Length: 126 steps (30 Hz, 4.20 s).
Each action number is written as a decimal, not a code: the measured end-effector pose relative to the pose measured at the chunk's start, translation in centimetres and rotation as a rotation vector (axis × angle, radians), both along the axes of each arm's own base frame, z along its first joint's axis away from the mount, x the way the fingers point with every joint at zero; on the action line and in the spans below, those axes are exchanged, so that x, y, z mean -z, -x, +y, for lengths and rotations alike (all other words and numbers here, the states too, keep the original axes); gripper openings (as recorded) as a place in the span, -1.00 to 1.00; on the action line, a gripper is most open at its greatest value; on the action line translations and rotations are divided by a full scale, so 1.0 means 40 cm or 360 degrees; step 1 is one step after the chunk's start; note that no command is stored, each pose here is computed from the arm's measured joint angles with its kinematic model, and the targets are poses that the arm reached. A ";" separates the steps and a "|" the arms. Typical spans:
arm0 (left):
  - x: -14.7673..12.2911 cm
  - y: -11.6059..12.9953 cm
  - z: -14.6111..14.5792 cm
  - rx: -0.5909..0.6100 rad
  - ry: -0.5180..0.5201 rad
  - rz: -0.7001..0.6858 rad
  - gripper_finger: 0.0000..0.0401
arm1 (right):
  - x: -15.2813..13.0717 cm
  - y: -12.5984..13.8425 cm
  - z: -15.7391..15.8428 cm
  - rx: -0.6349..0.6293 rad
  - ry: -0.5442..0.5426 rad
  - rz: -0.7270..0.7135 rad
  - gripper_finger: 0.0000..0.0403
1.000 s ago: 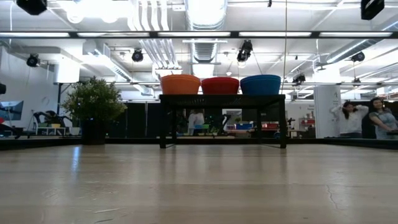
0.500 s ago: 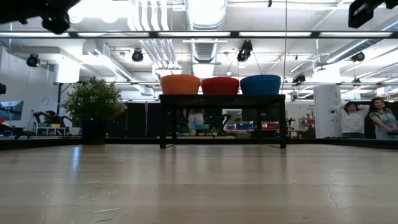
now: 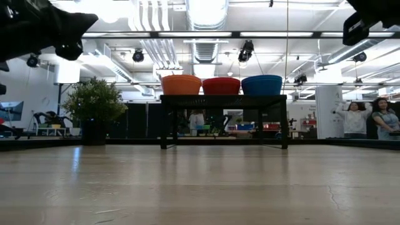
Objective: Pick & Place Mini bowls
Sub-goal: Return to Home Position
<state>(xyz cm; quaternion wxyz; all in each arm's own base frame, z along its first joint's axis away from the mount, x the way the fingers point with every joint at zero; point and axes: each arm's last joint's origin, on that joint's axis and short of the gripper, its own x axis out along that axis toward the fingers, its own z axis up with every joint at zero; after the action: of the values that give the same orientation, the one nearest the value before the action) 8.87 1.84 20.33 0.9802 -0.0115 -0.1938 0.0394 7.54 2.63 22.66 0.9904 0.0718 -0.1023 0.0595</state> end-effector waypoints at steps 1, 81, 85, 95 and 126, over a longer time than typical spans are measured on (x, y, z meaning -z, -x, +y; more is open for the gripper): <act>0.005 -0.002 0.000 0.0018 0.0024 0.0039 -1.00 | 0.007 -0.003 0.002 -0.0010 0.0015 0.0006 -0.96; 0.052 -0.015 -0.003 0.0251 0.0406 0.0340 -1.00 | 0.101 -0.031 0.020 -0.0085 0.0085 -0.0004 -0.96; 0.052 -0.015 -0.003 0.0250 0.0406 0.0339 -1.00 | 0.101 -0.031 0.020 -0.0085 0.0084 -0.0005 -0.96; 0.052 -0.015 -0.003 0.0250 0.0406 0.0340 -1.00 | 0.101 -0.031 0.020 -0.0085 0.0084 -0.0005 -0.96; 0.051 -0.015 -0.003 0.0250 0.0405 0.0338 -1.00 | 0.100 -0.031 0.020 -0.0085 0.0084 -0.0005 -0.96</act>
<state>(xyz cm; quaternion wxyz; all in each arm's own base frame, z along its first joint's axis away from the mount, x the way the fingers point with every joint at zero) 9.48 1.71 18.29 0.9858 -0.1463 -0.0813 -0.0121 8.78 3.43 18.64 0.9898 0.0481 -0.1003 0.0885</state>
